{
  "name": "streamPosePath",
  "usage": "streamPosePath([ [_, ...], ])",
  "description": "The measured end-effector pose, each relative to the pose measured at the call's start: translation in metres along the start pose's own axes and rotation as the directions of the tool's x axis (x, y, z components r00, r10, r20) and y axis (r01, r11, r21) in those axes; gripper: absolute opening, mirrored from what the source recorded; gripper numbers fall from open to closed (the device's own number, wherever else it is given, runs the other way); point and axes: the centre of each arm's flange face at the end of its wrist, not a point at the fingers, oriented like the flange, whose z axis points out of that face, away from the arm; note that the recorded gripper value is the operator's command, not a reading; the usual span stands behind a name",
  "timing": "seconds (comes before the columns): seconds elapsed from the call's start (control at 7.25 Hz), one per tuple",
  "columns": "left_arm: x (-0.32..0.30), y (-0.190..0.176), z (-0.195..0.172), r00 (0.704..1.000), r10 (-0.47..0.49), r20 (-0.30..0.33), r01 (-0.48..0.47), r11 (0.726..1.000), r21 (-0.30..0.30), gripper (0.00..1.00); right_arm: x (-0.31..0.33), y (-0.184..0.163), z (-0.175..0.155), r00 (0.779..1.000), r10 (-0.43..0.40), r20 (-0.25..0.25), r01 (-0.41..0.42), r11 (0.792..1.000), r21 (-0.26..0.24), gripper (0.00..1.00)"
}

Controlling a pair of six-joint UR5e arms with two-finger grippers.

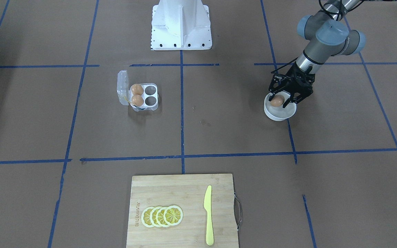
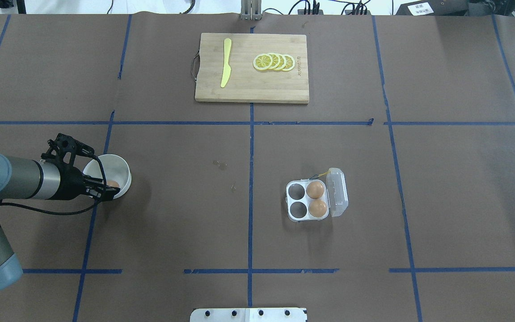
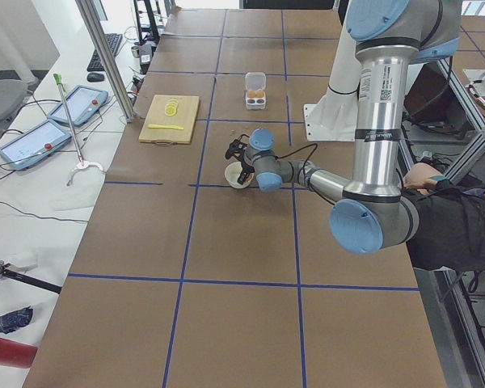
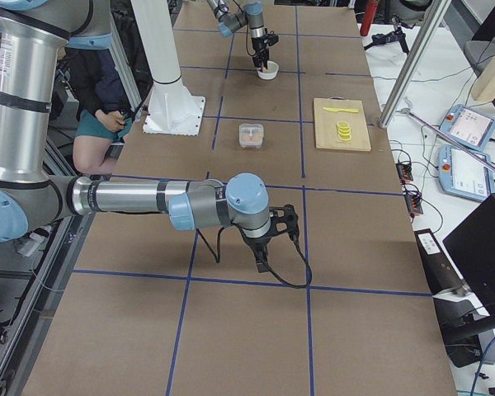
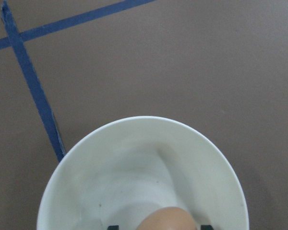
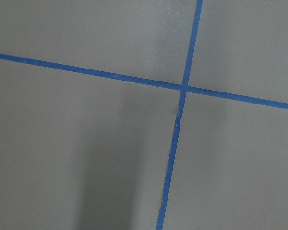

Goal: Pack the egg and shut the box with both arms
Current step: 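Lower the left gripper into the bowl and grasp the brown egg, then lift the egg out of the bowl with the left gripper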

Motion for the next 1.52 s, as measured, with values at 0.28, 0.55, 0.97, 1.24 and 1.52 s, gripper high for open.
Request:
streamPosePath([
  [0.28, 0.0, 0.0, 0.0, 1.0, 0.0, 0.0, 0.0, 1.0, 0.0, 0.13, 0.0, 0.0, 0.0, 1.0, 0.0, -0.001, 0.0, 1.0, 0.0, 1.0],
  [0.55, 0.001, -0.002, -0.002, 1.0, 0.008, -0.002, -0.008, 1.0, 0.005, 0.0, 0.001, 0.001, 0.001, 1.0, 0.001, -0.001, -0.001, 1.0, -0.001, 1.0],
  [0.97, -0.005, -0.012, -0.012, 0.996, 0.094, 0.007, -0.094, 0.995, 0.031, 0.0, 0.001, 0.0, 0.0, 1.0, 0.001, -0.002, -0.001, 1.0, -0.001, 1.0],
  [1.24, -0.018, -0.036, -0.037, 0.991, 0.133, 0.029, -0.135, 0.986, 0.093, 0.0, 0.0, -0.001, 0.0, 1.0, 0.0, -0.002, 0.0, 1.0, 0.001, 1.0],
  [1.52, -0.013, -0.059, -0.065, 0.986, 0.165, 0.015, -0.165, 0.971, 0.175, 0.0, -0.001, -0.003, -0.001, 1.0, -0.002, -0.002, 0.002, 1.0, 0.003, 1.0],
])
